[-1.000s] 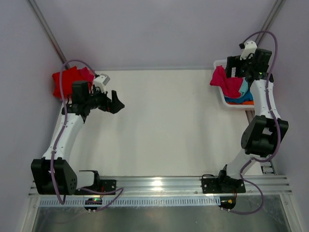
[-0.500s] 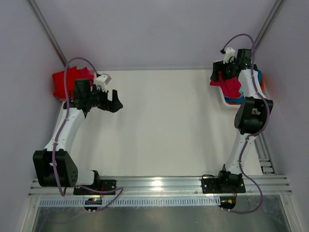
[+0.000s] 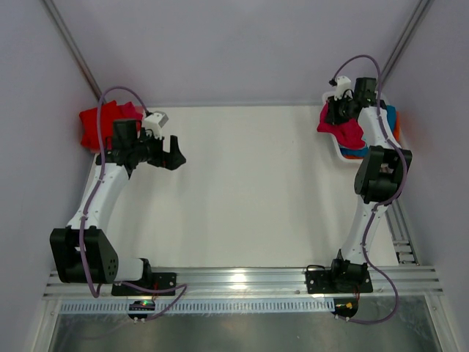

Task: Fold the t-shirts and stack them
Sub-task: Grab the tshirt from the pile, then move the tshirt to the center of the board

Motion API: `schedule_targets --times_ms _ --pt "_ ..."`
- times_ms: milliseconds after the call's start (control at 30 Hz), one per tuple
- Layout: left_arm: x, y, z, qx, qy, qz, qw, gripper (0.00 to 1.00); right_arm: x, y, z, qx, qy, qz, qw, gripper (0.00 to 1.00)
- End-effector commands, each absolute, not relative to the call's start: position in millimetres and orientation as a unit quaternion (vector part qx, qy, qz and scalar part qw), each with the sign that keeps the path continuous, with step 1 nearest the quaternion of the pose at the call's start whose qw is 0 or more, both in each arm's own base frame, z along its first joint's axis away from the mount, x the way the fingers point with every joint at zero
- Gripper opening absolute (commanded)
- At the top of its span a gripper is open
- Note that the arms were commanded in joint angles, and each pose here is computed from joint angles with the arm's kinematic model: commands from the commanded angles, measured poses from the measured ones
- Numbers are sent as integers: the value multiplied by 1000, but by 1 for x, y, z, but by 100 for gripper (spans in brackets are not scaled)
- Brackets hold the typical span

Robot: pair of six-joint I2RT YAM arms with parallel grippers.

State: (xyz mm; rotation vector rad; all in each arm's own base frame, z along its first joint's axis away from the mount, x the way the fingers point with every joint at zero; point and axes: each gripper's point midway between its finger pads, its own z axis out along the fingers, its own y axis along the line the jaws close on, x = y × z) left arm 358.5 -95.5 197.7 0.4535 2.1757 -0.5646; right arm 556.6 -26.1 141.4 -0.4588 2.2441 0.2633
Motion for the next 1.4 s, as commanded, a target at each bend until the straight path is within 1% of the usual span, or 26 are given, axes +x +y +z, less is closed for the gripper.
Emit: schedule_targets --times_ms 0,33,67,100,167,267,300,367,400,500,533,600,667,800,900,1033,1067,1167,1200,1233,1267,1300,1333,1367 --pt "363 -93 209 179 861 -218 423 99 553 -20 137 -183 894 106 394 18" --pt "363 -94 209 179 861 -219 423 99 553 -22 139 -184 894 101 396 16" --pt "364 -94 210 178 861 -219 423 99 553 -22 141 -188 893 97 397 7" --pt "364 -94 210 178 861 -219 423 99 553 -23 147 -191 891 92 402 3" --pt "364 -93 211 177 861 -218 424 99 552 -24 157 -196 888 83 408 3" --pt "365 -93 211 176 861 -217 425 99 556 -30 196 -199 872 56 444 3" --pt "366 -93 211 175 861 -218 425 99 558 -32 225 -200 859 43 470 3" --pt "366 -93 210 173 862 -218 424 99 559 -33 259 -201 844 31 497 3" --pt "366 -94 211 174 861 -219 424 99 559 -32 290 -201 830 22 520 3" --pt "366 -94 210 172 862 -220 424 99 551 -28 356 -197 796 9 572 3" --pt "366 -94 210 171 861 -220 424 99 542 -25 382 -197 779 5 595 3" --pt "366 -94 209 171 862 -220 424 99 532 -17 409 -185 761 14 622 3" --pt "366 -94 210 170 861 -221 426 99 516 -5 451 -186 728 14 660 3" --pt "367 -94 211 168 861 -222 426 99 484 35 506 -215 677 45 702 3" --pt "366 -95 211 168 860 -225 426 99 462 66 533 -241 649 64 719 3" --pt "365 -95 213 169 859 -224 428 99 443 111 545 -273 630 116 718 3" --pt "365 -95 212 168 860 -224 427 99 433 129 545 -291 622 161 709 3" --pt "365 -95 213 169 859 -224 428 99 402 177 539 -353 600 250 673 3" --pt "366 -95 213 169 859 -225 428 99 396 187 532 -362 604 263 660 3" --pt "365 -96 212 170 859 -227 427 99 383 210 529 -380 598 278 648 3" --pt "365 -96 212 170 859 -227 427 99 378 221 524 -393 598 274 642 3" --pt "365 -96 212 170 859 -228 427 99 377 226 511 -418 603 241 636 3" --pt "365 -97 212 170 859 -228 426 99 371 235 505 -435 600 233 630 3" --pt "365 -96 212 171 859 -228 426 99 355 254 499 -461 589 240 618 3"
